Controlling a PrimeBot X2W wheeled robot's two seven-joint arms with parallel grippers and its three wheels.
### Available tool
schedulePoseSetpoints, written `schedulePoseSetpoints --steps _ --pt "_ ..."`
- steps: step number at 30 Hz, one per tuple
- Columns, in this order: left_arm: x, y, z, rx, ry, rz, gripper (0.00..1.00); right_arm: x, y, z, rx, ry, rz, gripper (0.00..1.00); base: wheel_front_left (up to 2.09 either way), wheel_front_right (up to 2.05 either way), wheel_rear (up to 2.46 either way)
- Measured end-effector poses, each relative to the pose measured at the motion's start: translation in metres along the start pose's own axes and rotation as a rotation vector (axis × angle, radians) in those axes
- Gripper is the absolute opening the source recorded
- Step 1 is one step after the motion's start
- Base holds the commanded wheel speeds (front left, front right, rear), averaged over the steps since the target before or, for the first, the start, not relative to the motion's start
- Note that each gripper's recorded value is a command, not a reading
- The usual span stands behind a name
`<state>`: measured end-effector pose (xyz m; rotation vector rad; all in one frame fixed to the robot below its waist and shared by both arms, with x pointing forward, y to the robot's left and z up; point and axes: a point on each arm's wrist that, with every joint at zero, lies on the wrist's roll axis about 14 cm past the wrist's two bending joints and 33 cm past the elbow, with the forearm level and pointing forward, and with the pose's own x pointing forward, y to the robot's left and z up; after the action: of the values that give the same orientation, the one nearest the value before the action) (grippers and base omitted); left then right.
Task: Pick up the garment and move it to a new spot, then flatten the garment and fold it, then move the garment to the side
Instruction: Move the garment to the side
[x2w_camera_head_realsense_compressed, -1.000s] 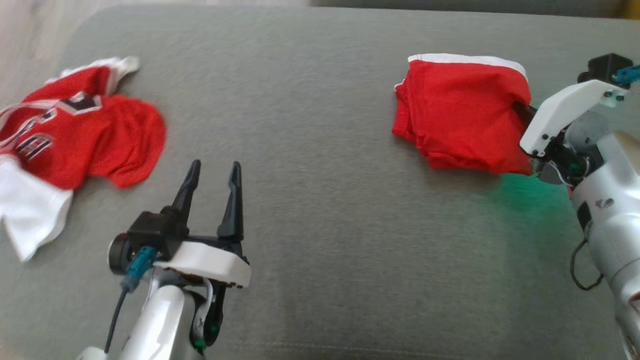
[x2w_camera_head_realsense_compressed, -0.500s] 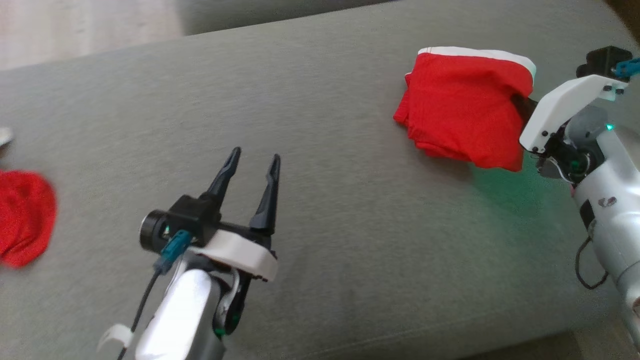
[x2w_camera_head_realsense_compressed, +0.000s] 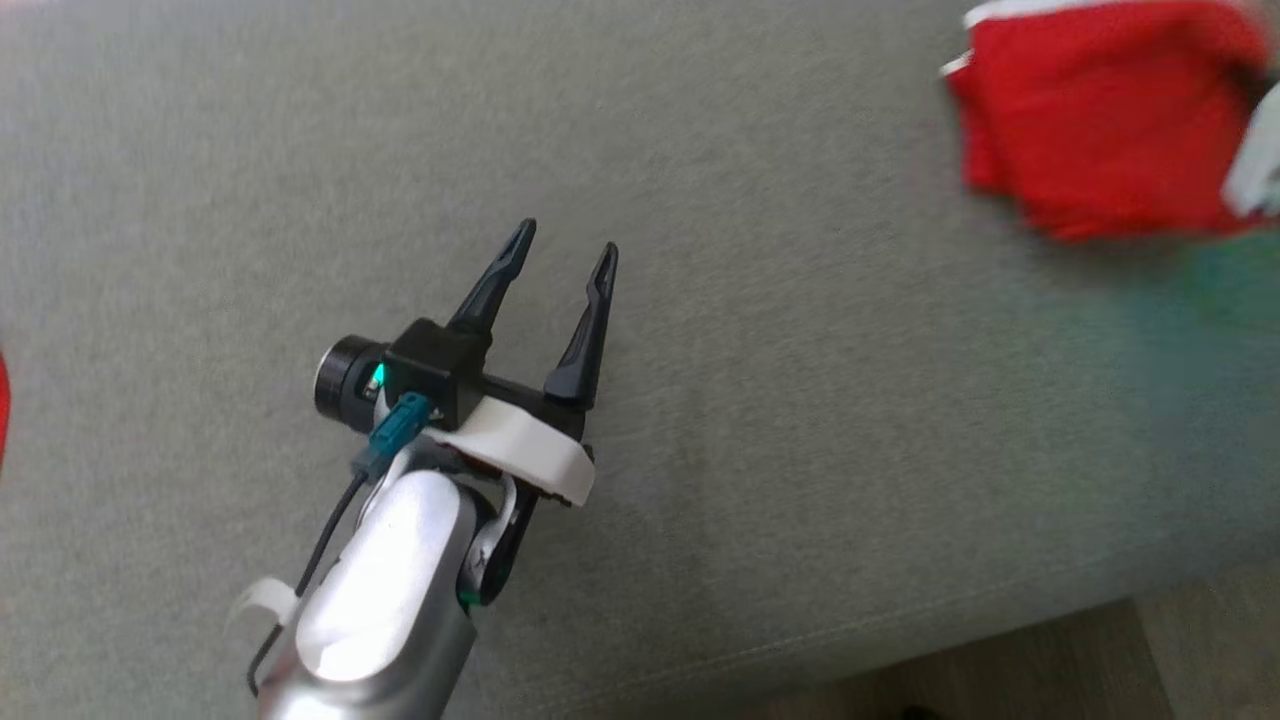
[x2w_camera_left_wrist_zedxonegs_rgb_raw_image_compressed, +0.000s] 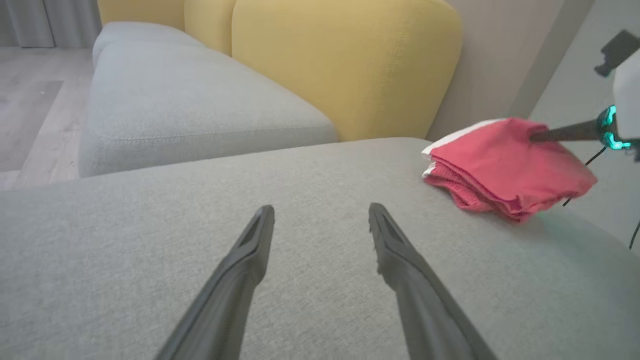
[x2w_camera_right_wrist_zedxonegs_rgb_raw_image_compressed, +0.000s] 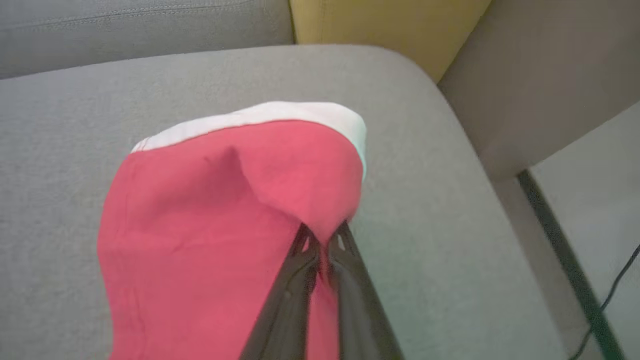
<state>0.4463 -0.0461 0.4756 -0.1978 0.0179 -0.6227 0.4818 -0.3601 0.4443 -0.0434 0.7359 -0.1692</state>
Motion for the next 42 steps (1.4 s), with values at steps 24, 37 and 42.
schedulePoseSetpoints --steps 24,37,42 --pt "-0.012 0.054 -0.019 0.000 0.050 0.152 1.00 0.035 -0.015 0.062 -0.272 -0.055 -0.140 1.00 0.00 0.00 0.00" --pt "-0.086 0.079 0.058 0.071 -0.108 0.345 1.00 -0.063 0.070 0.128 -0.092 -0.617 0.125 1.00 0.00 0.00 0.00" --pt "-0.121 0.092 0.077 0.093 -0.151 0.439 1.00 -0.092 0.097 0.108 -0.055 -0.710 0.231 1.00 0.00 0.00 0.00"
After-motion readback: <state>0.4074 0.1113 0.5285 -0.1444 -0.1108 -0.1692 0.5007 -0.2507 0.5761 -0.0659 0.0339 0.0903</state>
